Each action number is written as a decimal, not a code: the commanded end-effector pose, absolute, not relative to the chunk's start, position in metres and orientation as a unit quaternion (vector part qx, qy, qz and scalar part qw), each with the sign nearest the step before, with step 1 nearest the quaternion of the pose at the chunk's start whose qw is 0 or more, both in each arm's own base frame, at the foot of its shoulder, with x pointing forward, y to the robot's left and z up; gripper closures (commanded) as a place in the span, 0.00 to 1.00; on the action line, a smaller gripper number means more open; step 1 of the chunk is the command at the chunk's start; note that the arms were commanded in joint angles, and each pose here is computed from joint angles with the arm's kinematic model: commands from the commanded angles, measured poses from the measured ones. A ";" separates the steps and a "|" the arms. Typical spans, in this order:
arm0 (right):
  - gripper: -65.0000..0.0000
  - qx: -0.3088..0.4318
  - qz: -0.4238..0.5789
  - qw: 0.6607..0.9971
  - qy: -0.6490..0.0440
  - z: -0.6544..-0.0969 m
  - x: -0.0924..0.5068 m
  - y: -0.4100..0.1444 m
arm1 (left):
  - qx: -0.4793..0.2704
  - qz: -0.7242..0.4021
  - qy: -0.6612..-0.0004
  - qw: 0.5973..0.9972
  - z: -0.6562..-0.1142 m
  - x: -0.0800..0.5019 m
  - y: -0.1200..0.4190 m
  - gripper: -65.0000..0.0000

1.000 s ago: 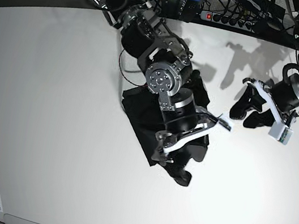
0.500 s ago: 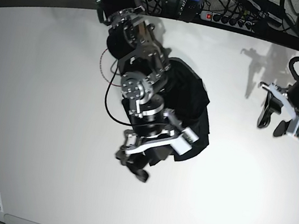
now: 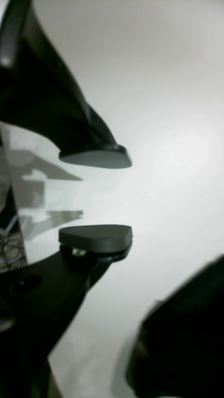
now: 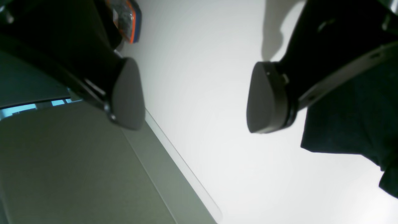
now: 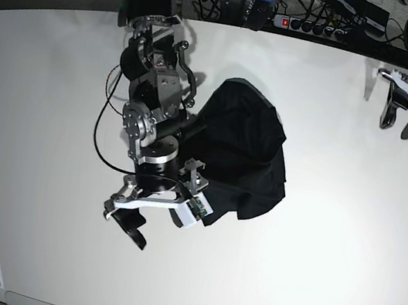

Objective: Fold the T-shirt properly
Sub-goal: 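Press and adjust the bundled shirt with the right gripper, then grasp the bundle's edge with the right gripper and fold it over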

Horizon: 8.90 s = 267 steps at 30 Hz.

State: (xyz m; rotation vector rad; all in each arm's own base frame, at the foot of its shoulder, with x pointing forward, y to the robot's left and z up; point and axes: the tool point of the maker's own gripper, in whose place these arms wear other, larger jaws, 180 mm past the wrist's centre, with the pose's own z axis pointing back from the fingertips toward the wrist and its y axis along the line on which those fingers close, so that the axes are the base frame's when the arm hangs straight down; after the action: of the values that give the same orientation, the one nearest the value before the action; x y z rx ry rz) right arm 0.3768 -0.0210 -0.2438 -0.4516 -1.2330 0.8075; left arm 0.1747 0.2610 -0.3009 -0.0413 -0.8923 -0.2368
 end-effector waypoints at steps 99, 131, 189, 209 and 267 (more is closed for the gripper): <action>0.31 -0.039 0.431 0.753 -0.496 -0.294 0.330 0.037 | -0.041 -0.164 -0.407 0.898 -0.316 0.167 0.232 0.56; 0.31 -0.043 0.423 0.785 -0.451 -0.328 0.290 0.006 | -0.043 -0.164 -0.404 0.899 -0.318 0.166 0.231 0.57; 0.45 -0.043 0.451 0.746 -0.488 -0.301 0.315 0.033 | -0.043 -0.162 -0.404 0.899 -0.318 0.165 0.231 0.57; 0.46 -0.020 0.489 0.753 -0.440 -0.341 0.300 0.053 | -0.043 -0.162 -0.404 0.899 -0.318 0.165 0.231 0.57; 1.00 -0.018 0.634 0.623 -0.458 -0.339 0.256 0.208 | -0.077 -0.172 -0.393 0.900 -0.328 0.161 0.208 0.57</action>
State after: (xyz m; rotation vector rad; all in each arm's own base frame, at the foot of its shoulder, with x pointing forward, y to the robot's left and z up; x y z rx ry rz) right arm 0.2504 0.1937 -0.3623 -0.0627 -0.9725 1.4739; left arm 0.1561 0.2078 -0.3368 -0.1581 -0.7815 -0.3466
